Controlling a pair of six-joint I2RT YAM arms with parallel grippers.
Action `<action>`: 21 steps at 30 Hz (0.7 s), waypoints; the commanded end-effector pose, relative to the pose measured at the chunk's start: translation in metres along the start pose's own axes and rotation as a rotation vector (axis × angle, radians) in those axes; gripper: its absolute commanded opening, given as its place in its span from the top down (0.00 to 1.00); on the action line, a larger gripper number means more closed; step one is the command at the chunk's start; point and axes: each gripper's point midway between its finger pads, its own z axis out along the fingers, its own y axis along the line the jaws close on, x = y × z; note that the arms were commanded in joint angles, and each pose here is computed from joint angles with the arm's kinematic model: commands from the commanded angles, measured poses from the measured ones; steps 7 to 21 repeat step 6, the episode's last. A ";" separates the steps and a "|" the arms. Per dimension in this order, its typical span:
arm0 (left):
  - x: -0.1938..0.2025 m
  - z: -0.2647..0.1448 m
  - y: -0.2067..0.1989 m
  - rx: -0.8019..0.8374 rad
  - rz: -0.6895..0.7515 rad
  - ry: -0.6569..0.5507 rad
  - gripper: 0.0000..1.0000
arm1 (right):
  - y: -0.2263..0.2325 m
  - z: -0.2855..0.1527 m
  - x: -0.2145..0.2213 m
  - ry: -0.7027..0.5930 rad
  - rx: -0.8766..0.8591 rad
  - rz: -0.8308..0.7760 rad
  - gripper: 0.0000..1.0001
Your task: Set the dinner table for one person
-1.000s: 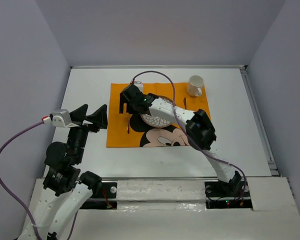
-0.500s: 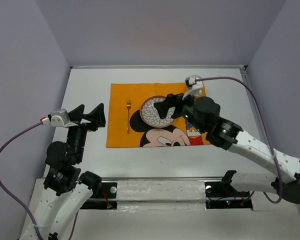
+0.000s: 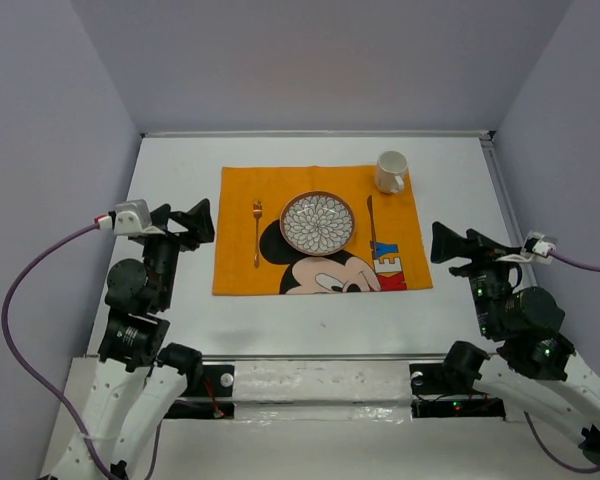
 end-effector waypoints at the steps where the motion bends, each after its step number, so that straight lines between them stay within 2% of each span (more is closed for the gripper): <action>1: 0.000 0.010 -0.001 0.018 -0.005 0.000 0.01 | -0.019 -0.001 -0.016 -0.056 0.094 -0.021 0.00; 21: 0.002 0.010 -0.004 0.040 0.010 0.000 0.01 | -0.013 0.002 -0.006 -0.031 0.077 -0.020 0.00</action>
